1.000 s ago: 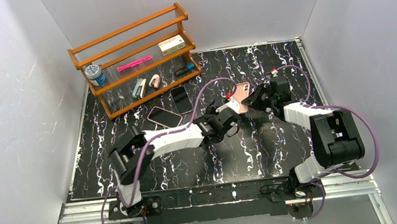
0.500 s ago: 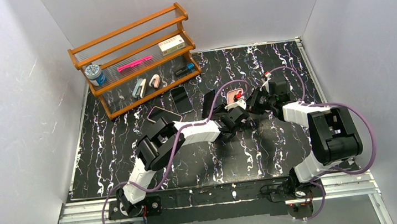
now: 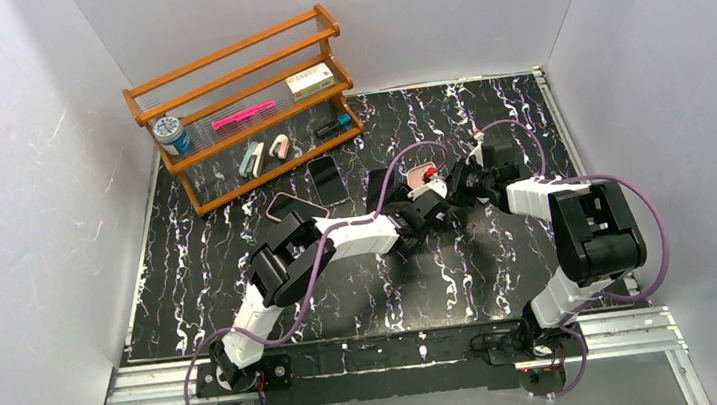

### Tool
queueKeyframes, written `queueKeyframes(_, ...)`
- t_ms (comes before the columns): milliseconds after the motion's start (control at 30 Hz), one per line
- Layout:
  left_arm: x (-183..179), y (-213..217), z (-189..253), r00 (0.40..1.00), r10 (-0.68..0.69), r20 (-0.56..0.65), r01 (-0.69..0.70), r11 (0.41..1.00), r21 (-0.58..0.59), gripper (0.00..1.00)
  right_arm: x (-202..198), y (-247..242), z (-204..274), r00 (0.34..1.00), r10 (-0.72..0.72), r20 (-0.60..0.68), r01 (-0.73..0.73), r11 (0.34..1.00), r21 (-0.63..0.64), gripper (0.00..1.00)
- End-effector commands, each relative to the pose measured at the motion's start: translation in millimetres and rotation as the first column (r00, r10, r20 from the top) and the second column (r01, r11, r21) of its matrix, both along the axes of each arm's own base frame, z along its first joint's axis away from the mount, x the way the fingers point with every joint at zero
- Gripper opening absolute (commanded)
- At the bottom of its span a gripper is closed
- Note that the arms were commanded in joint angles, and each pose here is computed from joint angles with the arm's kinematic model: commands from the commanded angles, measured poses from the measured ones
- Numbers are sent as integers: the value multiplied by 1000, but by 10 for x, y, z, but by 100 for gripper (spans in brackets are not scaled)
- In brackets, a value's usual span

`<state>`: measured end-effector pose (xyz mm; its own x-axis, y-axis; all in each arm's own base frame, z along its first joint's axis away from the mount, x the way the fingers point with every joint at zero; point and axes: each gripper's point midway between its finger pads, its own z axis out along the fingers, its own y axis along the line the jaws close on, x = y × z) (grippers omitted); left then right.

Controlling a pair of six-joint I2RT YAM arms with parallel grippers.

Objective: Take the phone out of the phone case
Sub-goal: Place the phone at the center of the board.

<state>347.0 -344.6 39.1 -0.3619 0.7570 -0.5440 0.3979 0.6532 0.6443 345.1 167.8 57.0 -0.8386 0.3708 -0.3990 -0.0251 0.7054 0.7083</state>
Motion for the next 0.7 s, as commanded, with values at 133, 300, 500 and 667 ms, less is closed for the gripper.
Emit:
queueKeyframes(133, 173, -157, 178, 999, 25, -20, -28, 988, -149, 60, 220, 12, 158, 998, 17, 55, -16, 1000, -5, 1)
queueKeyframes(300, 113, -208, 410, 998, 14, -58, -31, 956, -292, 75, 302, 9, 95, 999, 18, 49, -17, 1000, -20, 1)
queueKeyframes(500, 171, -93, 593, 994, 33, -107, -72, 920, -386, 84, 407, 33, 55, 999, 25, 38, -24, 1000, -19, 1)
queueKeyframes(667, 203, 108, 821, 982, 77, -174, -160, 826, -540, 89, 476, 76, -11, 1000, 27, 12, -27, 1000, 2, 1)
